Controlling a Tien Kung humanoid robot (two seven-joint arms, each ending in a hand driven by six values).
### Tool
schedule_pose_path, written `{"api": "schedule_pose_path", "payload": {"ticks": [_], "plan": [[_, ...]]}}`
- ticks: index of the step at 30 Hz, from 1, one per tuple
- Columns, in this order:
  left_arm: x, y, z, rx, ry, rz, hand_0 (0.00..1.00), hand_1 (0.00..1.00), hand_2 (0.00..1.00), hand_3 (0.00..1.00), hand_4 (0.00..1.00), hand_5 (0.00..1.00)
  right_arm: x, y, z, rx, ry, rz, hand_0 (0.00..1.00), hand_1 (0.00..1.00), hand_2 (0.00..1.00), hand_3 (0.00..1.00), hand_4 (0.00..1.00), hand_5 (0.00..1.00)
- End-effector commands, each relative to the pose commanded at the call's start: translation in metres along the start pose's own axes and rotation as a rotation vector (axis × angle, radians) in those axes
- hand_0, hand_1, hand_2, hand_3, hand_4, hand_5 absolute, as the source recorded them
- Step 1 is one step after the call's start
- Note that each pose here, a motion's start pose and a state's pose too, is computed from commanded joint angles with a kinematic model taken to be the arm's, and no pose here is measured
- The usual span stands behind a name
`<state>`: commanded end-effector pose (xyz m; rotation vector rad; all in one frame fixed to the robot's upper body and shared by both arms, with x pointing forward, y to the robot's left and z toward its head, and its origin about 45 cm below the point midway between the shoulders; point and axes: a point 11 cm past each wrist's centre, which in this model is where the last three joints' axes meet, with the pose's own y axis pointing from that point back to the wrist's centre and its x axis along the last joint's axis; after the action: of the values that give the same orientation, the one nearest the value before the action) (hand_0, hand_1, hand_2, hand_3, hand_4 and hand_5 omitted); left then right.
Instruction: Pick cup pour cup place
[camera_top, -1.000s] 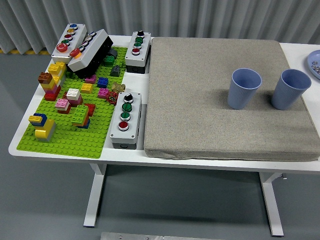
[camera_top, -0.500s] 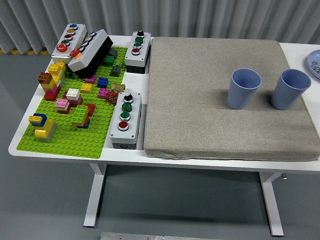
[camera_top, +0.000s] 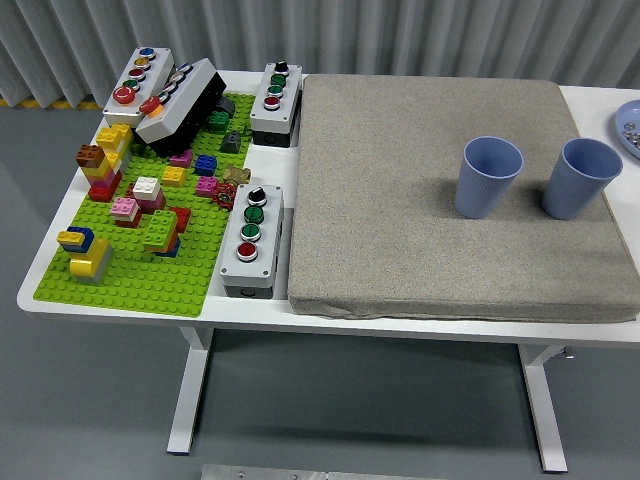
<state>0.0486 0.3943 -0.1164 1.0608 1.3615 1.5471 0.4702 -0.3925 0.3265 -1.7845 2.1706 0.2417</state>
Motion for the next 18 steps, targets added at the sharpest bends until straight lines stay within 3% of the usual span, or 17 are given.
{"api": "schedule_pose_path", "payload": {"ticks": [16, 18], "plan": [[-0.0007, -0.0007, -0.0021, -0.008, 0.046, 0.000, 0.894, 0.872, 0.928, 0.800, 0.641, 0.889, -0.0033, 0.0005, -0.0032, 0.011, 0.018, -0.012, 0.917, 0.839, 0.899, 0.900, 0.884, 0.998], [-0.0008, -0.0007, -0.0017, -0.009, 0.051, 0.000, 0.885, 0.874, 0.952, 0.802, 0.642, 0.890, -0.0055, 0.0002, -0.0044, 0.013, 0.021, -0.019, 0.920, 0.840, 0.899, 0.901, 0.882, 0.949]]}}
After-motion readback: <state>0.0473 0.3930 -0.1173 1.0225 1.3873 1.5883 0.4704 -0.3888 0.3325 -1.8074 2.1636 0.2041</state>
